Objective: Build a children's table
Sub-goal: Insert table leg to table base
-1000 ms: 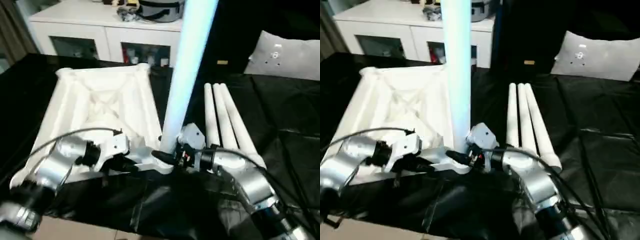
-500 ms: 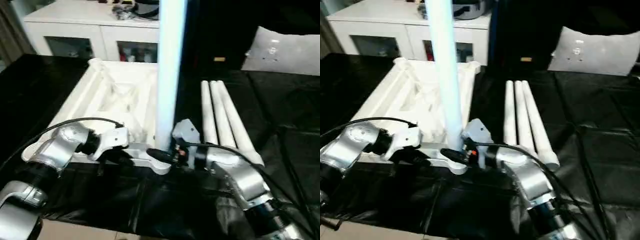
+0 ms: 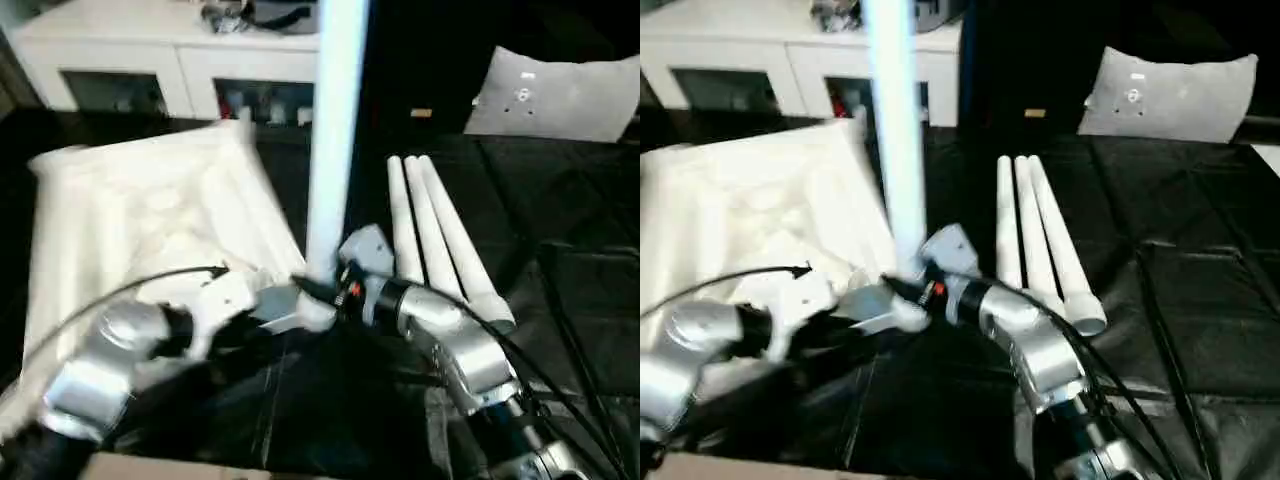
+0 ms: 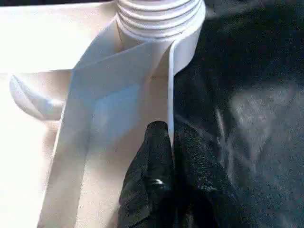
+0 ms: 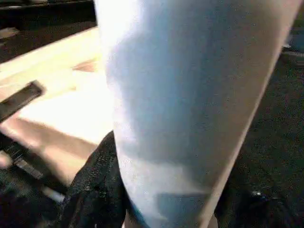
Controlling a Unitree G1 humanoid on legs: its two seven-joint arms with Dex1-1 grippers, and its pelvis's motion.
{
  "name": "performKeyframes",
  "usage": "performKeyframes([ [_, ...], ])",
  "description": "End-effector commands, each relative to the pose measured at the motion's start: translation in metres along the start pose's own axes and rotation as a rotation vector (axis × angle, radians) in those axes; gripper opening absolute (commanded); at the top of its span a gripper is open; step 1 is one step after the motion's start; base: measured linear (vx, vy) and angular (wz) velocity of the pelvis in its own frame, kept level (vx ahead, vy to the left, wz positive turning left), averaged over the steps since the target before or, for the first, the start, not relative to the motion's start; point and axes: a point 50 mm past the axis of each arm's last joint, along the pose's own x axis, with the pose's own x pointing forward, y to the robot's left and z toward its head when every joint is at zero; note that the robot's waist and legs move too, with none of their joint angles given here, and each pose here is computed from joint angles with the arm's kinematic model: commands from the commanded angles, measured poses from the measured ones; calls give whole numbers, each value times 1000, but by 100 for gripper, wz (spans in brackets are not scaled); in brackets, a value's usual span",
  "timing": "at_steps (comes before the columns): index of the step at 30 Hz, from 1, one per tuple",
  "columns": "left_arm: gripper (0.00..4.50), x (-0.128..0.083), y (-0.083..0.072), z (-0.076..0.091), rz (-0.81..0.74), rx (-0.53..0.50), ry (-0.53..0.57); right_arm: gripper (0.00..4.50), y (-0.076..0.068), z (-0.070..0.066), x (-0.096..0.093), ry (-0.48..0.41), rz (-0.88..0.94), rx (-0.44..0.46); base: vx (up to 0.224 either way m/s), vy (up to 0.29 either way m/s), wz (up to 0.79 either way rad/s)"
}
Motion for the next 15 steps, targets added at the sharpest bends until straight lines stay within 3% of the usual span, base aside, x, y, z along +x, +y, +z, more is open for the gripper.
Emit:
performKeyframes([
  [1,0,5,-10,21,-15,64,-64,191,5,-44,-2,198,-14,89,0,0,0],
  [7,0,2,-2,10,76,60,24,191,8,-46,1,199,-6,92,0,0,0],
  [13,0,-1,4,8,95,40,44,191,6,-45,3,178,-30,114,0,0,0],
  [14,0,-2,5,8,96,33,46,226,6,-45,4,178,-31,113,0,0,0],
  [15,0,-3,8,8,104,24,45,226,4,-44,4,168,-43,121,0,0,0],
])
